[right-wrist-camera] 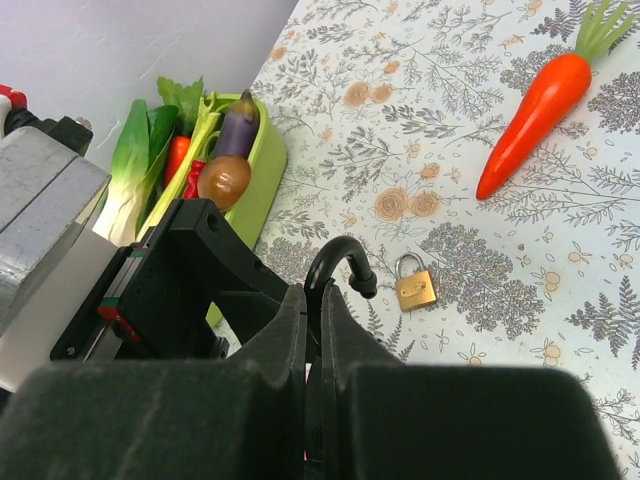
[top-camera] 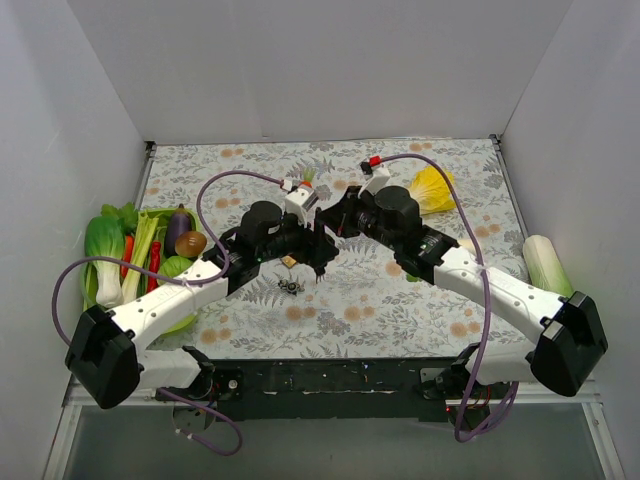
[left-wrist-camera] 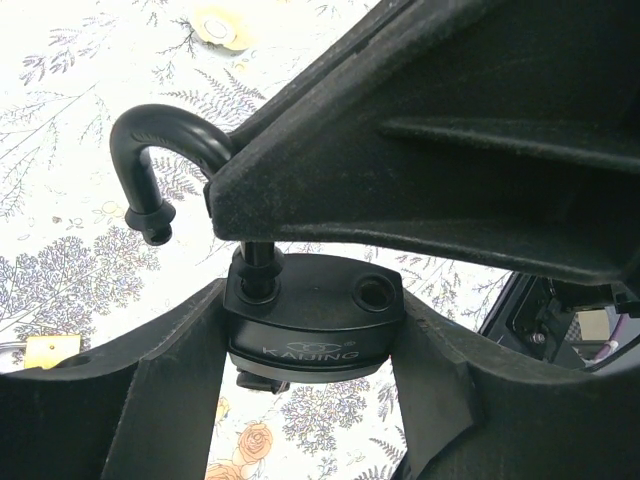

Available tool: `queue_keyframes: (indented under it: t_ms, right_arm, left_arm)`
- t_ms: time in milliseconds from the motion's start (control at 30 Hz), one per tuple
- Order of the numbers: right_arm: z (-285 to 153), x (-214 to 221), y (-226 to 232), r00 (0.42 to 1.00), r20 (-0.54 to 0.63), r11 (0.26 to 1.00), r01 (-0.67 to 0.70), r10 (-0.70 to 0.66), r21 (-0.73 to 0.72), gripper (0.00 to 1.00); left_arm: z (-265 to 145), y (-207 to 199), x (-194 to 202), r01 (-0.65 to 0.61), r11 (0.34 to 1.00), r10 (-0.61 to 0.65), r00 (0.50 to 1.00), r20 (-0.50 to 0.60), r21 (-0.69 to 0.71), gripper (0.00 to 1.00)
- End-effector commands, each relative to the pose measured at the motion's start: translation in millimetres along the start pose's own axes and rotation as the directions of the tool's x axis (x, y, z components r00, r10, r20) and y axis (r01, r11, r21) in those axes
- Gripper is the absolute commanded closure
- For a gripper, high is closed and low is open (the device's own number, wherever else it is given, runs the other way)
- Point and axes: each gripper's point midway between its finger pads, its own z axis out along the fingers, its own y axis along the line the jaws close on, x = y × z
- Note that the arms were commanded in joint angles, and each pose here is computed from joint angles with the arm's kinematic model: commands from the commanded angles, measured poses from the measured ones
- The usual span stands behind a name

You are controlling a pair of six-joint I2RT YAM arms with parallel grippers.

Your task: Unlock with the key

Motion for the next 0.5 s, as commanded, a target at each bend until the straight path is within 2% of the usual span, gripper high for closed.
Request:
queue_keyframes:
  t_ms: [0,100,133,200,233,300,467]
  right_arm:
    - [-1,-5,3,0.999,0.032,1.000,0.025,-0.025,-0.016,0.99]
    - [-5,0,3,0.999,0.031,0.998,0.043,-0.042,-0.044,0.99]
    - [-7,5,0,0.999,0.029,0.998,0.046,-0.045,-0.048,0.99]
    - [-11,7,-2,0.998,0.034,0.997,0.051,-0.049,-0.049,0.99]
    - [-15,8,-4,0.998,0.040,0.998,0.046,-0.044,-0.050,0.99]
    - [-19,15,-2,0.999,0.024,0.996,0.038,-0.036,-0.082,0.99]
    - [-30,24,-12,0.999,0.021,0.996,0.032,-0.030,-0.083,0.99]
  left_arm:
    - [-3,-12,-42,-0.012,1.000,0.011,0.994,0.111,0.009,0.73]
    - [-1,-12,-42,-0.001,1.000,0.000,0.995,0.103,0.009,0.50]
    - [-2,-11,-42,-0.001,1.000,0.000,0.995,0.102,0.006,0.35]
    - [-3,-11,-43,-0.003,1.000,0.003,0.994,0.107,0.002,0.23]
    - [-5,-11,-46,-0.009,1.000,0.009,0.993,0.115,0.001,0.13]
    - [-7,-11,-47,-0.023,1.000,0.023,0.992,0.125,-0.005,0.03]
    - [-15,-16,-54,-0.058,0.998,0.056,0.987,0.148,0.010,0.02]
